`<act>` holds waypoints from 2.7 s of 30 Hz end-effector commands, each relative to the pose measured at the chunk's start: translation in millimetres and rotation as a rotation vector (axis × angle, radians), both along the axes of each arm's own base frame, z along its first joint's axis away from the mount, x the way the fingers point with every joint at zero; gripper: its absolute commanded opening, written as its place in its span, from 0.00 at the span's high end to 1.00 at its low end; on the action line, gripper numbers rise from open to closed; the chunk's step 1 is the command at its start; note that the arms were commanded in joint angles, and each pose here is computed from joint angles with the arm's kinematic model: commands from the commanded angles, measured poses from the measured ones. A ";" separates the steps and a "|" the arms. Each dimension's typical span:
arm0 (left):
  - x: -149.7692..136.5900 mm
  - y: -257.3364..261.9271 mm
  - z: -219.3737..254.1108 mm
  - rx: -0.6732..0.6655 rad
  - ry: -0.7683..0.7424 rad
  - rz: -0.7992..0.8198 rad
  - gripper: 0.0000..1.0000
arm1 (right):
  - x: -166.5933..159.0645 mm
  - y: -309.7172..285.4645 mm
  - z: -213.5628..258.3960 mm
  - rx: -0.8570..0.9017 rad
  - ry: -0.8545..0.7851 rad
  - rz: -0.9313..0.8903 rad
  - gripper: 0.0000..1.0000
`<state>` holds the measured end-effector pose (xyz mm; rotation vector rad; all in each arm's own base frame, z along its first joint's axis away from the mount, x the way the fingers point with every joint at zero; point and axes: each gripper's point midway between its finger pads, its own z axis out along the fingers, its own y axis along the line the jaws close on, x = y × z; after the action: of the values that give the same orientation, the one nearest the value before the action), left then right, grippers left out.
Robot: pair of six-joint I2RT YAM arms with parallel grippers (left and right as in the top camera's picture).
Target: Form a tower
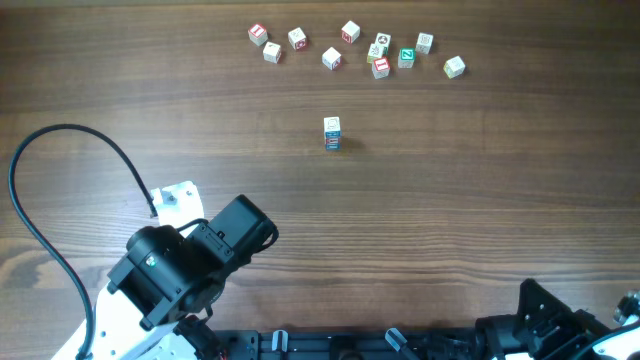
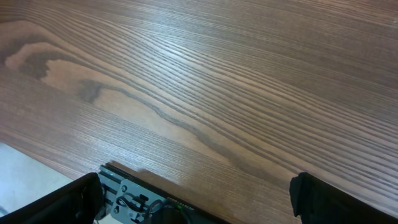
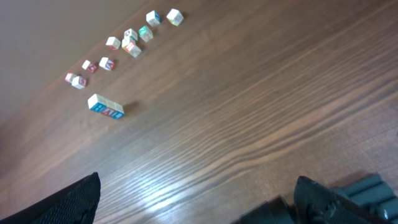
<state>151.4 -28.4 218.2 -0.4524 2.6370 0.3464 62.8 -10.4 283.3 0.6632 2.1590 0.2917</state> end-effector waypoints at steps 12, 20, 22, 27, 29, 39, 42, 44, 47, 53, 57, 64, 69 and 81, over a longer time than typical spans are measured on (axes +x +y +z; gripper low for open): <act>0.1 1.5 1.1 -0.006 -0.014 0.019 0.00 | -11.0 -9.6 -62.0 -0.023 0.051 -0.116 0.00; 0.1 1.5 1.1 -0.005 -0.014 0.019 0.00 | -8.4 -6.8 -104.1 0.062 0.098 -0.202 0.22; 0.1 1.5 1.1 -0.005 -0.014 0.019 0.00 | 4.4 -4.4 -88.3 0.125 -0.007 -0.222 0.00; 0.1 1.5 1.0 -0.005 -0.014 0.019 0.00 | 19.9 -14.8 -59.1 0.835 -0.244 -0.736 0.00; 0.1 1.5 1.1 -0.005 -0.014 0.019 0.00 | 17.1 -15.4 -63.8 1.174 -0.255 -0.973 0.00; 0.1 1.5 1.1 -0.006 -0.014 0.019 0.00 | 69.7 -39.4 -4.5 0.999 -0.620 -0.738 0.00; 0.1 1.5 1.0 -0.005 -0.014 0.019 0.00 | 111.1 -33.5 27.4 0.835 -0.815 -0.491 0.00; 0.1 1.5 1.1 -0.006 -0.014 0.019 0.00 | 134.5 -25.1 42.0 0.583 -0.992 -0.289 0.00; 0.1 1.5 1.1 -0.005 -0.014 0.019 0.00 | 148.4 -12.9 30.5 0.322 -1.082 -0.140 0.00; 0.1 1.5 1.1 -0.005 -0.014 0.019 0.00 | 173.7 -14.8 -42.8 0.109 -0.945 -0.122 0.00; 0.1 1.5 1.0 -0.005 -0.014 0.019 0.00 | 179.2 -16.5 -68.6 0.040 -0.840 -0.120 0.00; 0.1 1.5 1.1 -0.006 -0.014 0.019 0.00 | 182.8 -13.7 -105.9 -0.243 -0.665 -0.009 0.00; 0.1 1.5 1.0 -0.005 -0.014 0.019 0.00 | 182.8 -13.5 -105.8 -0.363 -0.654 0.033 0.00; 0.1 1.5 1.1 -0.006 -0.014 0.019 0.00 | 182.8 -14.6 -105.9 -0.364 -0.652 0.029 0.01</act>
<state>151.3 -28.1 217.8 -0.4535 2.6377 0.3484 245.8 -26.1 175.6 0.2952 1.5421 0.1096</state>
